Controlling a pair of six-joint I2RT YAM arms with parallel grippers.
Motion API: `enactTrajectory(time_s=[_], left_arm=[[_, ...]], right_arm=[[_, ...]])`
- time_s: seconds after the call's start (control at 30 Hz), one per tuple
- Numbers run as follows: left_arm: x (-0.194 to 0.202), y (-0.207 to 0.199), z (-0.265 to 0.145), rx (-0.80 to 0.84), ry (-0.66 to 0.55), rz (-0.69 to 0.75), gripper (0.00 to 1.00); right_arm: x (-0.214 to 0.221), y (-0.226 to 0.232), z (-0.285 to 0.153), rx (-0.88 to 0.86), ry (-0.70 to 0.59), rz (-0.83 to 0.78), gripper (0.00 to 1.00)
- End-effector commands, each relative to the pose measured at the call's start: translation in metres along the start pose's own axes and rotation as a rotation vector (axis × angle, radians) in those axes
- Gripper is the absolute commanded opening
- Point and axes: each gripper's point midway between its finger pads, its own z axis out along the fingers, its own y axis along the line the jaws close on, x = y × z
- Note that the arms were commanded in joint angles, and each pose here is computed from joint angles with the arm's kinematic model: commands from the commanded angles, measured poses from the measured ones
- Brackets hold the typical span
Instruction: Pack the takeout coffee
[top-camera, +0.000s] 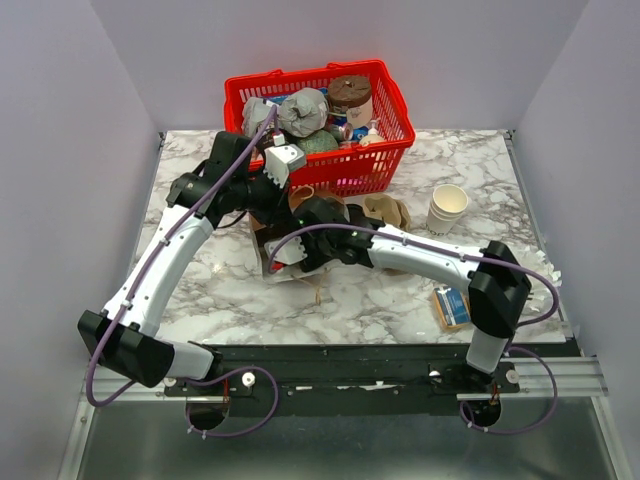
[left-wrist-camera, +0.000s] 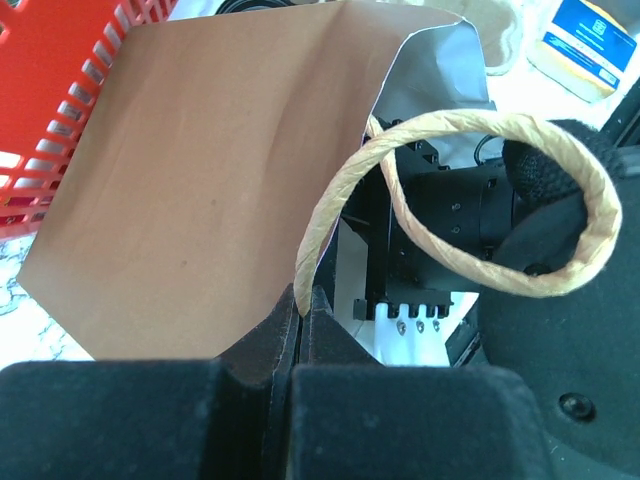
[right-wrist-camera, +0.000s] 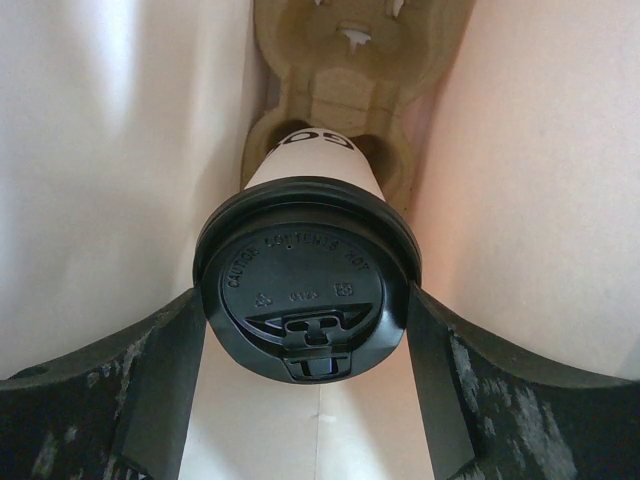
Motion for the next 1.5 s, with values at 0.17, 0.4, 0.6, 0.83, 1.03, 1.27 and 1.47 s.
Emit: enactTrajectory(time_s=[0.17, 0.4, 0.6, 0.83, 1.03, 1.27, 1.47], left_arm=[[0.0, -0.002, 0.001, 0.01, 0.017, -0.02, 0.0], [0.0, -0.004, 0.0, 0.015, 0.014, -0.027, 0.0], [-0.004, -0.007, -0.001, 0.027, 0.004, -0.042, 0.0], [-0.005, -0.007, -0.001, 0.03, -0.004, -0.044, 0.0], [-0.006, -0.009, -0.001, 0.035, -0.011, -0.052, 0.0], [-0.009, -0.014, -0.001, 0.059, -0.019, -0.078, 0.0], [-0.007, -0.018, 0.002, 0.09, -0.011, -0.1, 0.0]], right_arm=[[0.012, 0.002, 0.027, -0.001, 0.094, 0.008, 0.01], [0.016, 0.008, 0.035, -0.019, 0.117, 0.009, 0.01], [0.004, 0.0, 0.032, -0.006, 0.06, 0.035, 0.01], [0.001, -0.017, 0.022, -0.017, 0.096, 0.041, 0.01], [0.0, -0.013, 0.009, -0.036, 0.114, 0.05, 0.01], [0.01, -0.003, 0.023, -0.064, 0.212, 0.041, 0.01], [0.021, 0.0, 0.027, -0.082, 0.294, 0.04, 0.0]])
